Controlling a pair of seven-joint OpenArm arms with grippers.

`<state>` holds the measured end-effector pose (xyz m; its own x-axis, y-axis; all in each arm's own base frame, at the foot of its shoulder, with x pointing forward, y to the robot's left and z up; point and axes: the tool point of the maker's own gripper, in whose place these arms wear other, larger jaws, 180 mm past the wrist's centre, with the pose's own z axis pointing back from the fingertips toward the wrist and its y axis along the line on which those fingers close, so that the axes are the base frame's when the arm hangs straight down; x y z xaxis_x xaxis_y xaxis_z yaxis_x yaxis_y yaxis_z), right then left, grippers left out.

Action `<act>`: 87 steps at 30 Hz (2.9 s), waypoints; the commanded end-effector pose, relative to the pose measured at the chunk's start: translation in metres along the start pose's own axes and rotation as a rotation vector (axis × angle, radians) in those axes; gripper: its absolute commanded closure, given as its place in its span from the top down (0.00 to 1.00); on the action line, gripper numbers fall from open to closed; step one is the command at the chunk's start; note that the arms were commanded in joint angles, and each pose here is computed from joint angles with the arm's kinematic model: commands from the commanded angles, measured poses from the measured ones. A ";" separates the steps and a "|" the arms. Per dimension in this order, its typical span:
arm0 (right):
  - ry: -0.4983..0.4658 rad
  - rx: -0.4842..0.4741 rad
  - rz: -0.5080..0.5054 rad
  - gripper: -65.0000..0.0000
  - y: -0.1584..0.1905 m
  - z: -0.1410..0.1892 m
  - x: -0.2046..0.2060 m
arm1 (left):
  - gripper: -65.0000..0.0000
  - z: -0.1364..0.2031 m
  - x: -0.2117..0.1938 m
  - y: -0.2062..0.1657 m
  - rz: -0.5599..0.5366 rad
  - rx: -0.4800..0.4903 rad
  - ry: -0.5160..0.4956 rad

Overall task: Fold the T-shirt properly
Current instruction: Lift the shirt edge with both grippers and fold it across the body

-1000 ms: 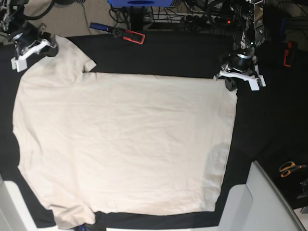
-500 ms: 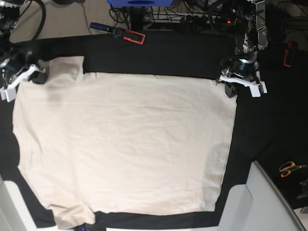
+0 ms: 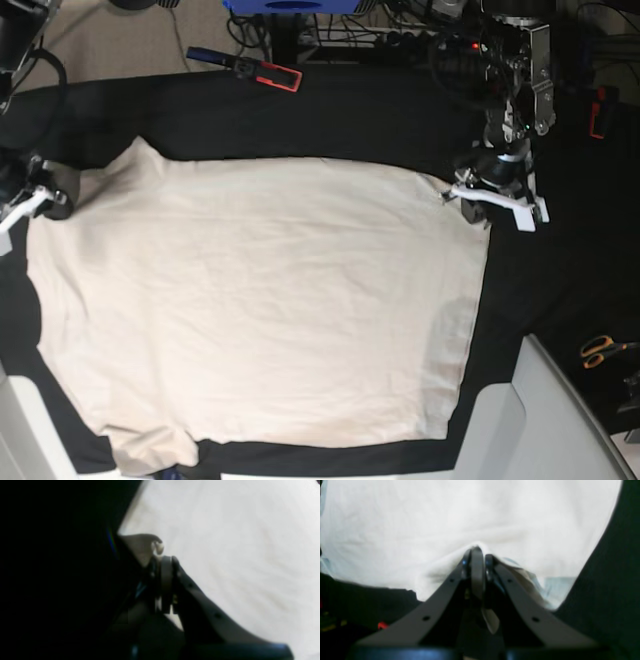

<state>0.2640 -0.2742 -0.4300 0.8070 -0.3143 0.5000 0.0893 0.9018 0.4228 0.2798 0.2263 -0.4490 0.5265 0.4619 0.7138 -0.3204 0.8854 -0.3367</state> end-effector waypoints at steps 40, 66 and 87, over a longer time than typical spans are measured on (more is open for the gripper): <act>-0.118 0.089 0.106 0.01 0.029 -0.062 0.125 | 0.00 -0.047 0.059 -0.050 -0.014 -0.075 -0.035; -0.222 0.047 0.139 0.01 0.027 -0.067 0.151 | 0.00 -0.070 0.069 -0.047 -0.117 -0.011 -0.028; -0.339 0.061 0.143 0.01 0.033 -0.062 0.173 | 0.00 -0.082 0.091 -0.062 -0.101 -0.025 -0.053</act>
<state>0.4258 -0.2704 -0.4022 0.6309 -0.2729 0.7263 -0.0362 0.9248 0.3789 0.3946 0.2133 -0.4354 0.5661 0.3715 0.7359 -0.2615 0.9275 -0.2670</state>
